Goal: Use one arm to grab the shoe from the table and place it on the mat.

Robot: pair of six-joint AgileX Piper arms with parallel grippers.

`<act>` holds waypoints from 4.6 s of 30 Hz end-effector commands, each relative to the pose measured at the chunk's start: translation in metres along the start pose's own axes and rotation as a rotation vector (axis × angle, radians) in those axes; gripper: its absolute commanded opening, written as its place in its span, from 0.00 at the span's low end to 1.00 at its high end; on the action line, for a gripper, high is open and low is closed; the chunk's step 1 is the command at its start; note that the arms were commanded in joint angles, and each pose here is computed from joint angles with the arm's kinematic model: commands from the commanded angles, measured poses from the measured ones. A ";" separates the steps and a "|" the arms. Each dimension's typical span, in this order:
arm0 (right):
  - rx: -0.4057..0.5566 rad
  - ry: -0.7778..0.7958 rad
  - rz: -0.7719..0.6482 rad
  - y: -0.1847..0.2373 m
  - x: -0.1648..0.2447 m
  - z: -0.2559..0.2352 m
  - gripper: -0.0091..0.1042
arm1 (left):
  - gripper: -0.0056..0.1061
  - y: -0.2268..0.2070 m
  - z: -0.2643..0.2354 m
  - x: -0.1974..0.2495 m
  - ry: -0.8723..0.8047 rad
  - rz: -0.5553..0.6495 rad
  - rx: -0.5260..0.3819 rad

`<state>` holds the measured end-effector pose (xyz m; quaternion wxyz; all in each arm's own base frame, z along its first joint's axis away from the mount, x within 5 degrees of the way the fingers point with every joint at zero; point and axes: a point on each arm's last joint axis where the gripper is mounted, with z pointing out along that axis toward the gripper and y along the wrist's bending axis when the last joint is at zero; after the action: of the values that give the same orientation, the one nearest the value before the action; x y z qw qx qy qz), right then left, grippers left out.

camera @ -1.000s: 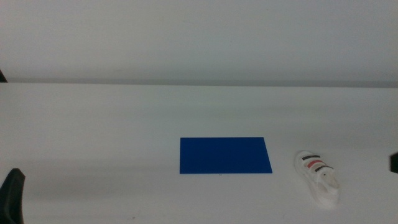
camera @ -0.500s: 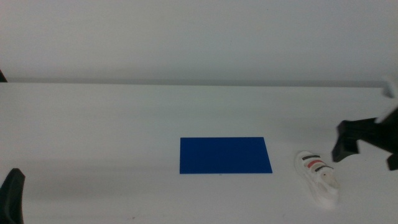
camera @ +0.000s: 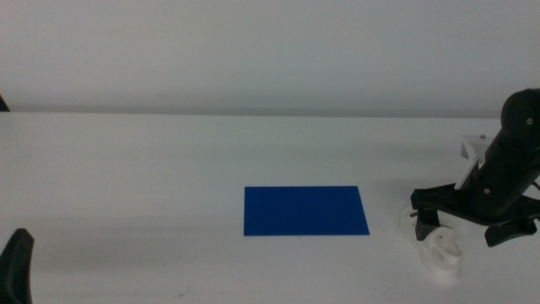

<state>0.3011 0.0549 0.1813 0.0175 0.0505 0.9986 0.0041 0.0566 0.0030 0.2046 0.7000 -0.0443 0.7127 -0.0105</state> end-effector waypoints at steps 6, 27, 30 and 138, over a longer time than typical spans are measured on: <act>0.019 -0.033 -0.024 0.004 -0.011 0.017 0.88 | 0.89 0.001 -0.001 0.011 -0.010 -0.006 0.000; 0.085 -0.089 -0.078 0.064 -0.030 -0.044 0.07 | 0.89 0.001 -0.001 0.011 -0.010 -0.006 0.000; 0.051 -0.128 -0.083 0.104 -0.042 -0.052 0.07 | 0.89 0.001 -0.001 0.011 -0.010 -0.006 0.000; -0.121 -0.700 -0.860 0.087 0.029 -0.184 0.82 | 0.89 0.001 -0.001 0.011 -0.010 -0.006 0.000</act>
<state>0.2912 0.1669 0.3624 0.3143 -0.4201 0.8507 0.0334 0.0566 0.0030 0.2046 0.7000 -0.0443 0.7127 -0.0105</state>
